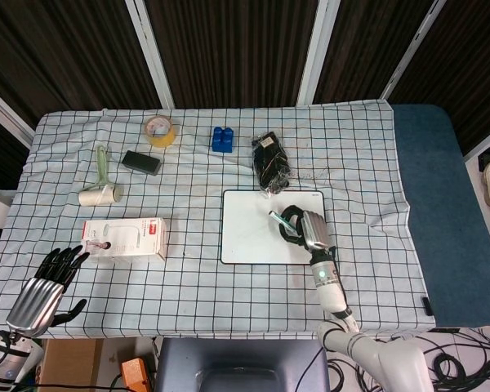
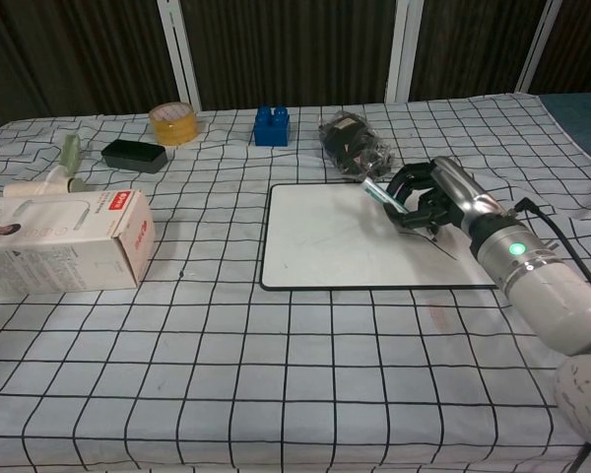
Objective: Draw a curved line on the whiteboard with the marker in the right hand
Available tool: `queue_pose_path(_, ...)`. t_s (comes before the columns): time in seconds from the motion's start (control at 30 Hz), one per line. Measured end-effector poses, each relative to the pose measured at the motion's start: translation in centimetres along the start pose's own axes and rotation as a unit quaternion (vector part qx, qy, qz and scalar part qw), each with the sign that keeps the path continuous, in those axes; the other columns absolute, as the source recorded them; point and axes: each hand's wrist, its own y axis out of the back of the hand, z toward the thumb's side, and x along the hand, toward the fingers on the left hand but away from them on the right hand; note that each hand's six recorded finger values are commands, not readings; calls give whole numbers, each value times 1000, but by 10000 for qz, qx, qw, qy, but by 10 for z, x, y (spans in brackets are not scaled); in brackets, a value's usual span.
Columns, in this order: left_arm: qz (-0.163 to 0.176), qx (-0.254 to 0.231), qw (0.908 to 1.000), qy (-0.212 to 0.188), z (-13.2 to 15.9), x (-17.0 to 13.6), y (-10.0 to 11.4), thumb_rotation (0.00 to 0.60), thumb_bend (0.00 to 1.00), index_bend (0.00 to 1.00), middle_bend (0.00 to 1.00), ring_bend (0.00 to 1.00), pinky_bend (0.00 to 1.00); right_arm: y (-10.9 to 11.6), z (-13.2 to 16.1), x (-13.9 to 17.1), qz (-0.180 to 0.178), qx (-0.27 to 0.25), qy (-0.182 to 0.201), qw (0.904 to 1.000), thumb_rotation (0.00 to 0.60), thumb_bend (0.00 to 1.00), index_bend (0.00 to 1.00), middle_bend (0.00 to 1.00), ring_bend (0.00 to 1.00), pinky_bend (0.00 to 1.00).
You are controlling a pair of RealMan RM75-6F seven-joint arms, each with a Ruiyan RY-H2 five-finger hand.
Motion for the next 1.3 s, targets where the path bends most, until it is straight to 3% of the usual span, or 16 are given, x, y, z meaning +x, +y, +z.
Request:
queue_pose_path(0.67,-16,-2,10000,53,-2,0,-1,600,302,0,0,0,0,10,-14,-4,-54,208,-114,9997,600,395,1000,730,708,748)
queue_pose_path(1.0,-71,-8,9999,121,-4,3,-3,600,302,0,0,0,0,38,-35,-13,-209,622,-276,9975,600,395,1000,730,708,748)
queue_pose_path(1.1,-53,-14,9999,153,-6,5,-3,600,301,0,0,0,0,45,-37,-16,-275,543,-286,9977,600,395,1000,731,708,752)
queue_pose_path(1.3,-23,-16,9999,168,-6,5,-1,600,301,0,0,0,0,73,-28,-18,-613,503,77,9968,600,394,1000,730,709,753)
